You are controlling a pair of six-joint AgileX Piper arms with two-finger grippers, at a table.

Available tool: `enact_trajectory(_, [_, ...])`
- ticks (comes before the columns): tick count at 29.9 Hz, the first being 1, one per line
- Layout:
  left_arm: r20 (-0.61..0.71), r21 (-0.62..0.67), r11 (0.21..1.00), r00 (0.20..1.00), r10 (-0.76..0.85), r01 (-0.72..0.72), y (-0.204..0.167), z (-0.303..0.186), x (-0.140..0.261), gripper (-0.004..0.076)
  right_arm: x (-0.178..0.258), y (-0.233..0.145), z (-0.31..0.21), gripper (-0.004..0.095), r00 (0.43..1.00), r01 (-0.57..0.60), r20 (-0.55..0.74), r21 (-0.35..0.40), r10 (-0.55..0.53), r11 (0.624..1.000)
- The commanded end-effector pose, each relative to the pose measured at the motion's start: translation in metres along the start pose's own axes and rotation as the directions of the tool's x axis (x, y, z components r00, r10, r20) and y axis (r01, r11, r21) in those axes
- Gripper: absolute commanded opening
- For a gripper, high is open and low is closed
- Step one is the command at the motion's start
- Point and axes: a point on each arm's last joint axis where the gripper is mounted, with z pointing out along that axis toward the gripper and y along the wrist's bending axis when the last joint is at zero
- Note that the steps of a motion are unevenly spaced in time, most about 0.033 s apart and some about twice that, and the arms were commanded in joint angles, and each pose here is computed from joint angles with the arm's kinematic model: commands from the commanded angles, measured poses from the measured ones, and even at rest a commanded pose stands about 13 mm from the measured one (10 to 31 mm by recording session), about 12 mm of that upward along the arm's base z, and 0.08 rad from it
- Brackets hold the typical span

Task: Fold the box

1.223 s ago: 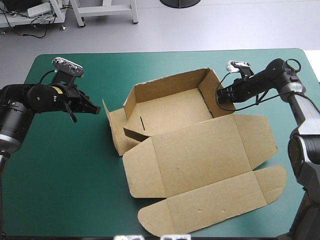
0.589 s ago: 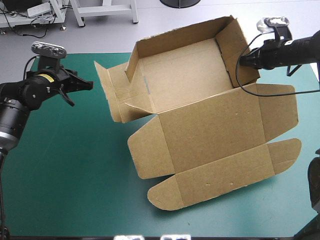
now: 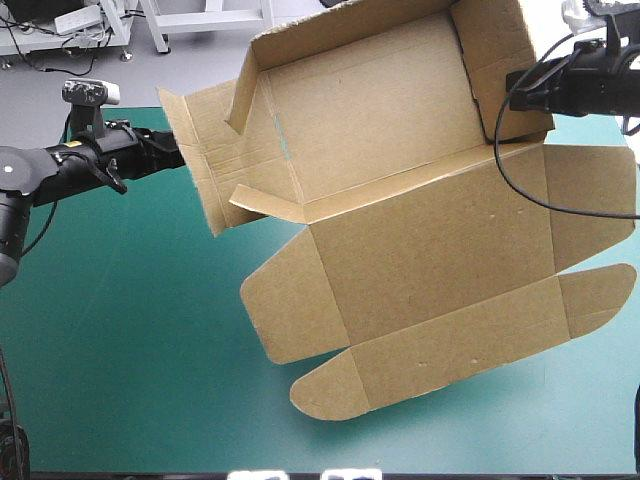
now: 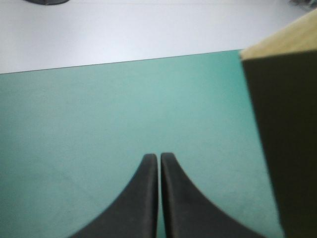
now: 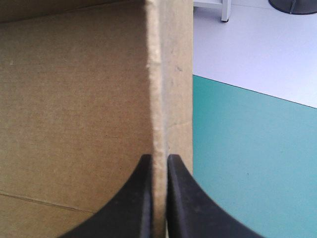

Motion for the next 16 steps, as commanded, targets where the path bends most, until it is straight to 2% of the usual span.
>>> enact_trajectory(1, [0.122, 0.126, 0.992, 0.992, -0.025, 0.009, -0.022, -0.016, -0.019, 0.0008, -0.013, 0.022, -0.028, -0.0018, 0.993, 0.012, 0.115, -0.031, -0.009, 0.999])
enact_trajectory(8, [0.039, 0.302, 0.953, 0.998, -0.043, 0.029, -0.038, -0.019, -0.012, 0.0008, -0.015, 0.024, -0.029, -0.0018, 0.991, -0.004, 0.130, -0.043, 0.010, 0.999])
enact_trajectory(16, [0.092, 0.456, 0.883, 0.981, -0.169, 0.110, -0.051, -0.025, -0.022, 0.0008, -0.018, 0.021, -0.025, -0.0018, 0.987, -0.013, 0.161, -0.040, 0.019, 0.999])
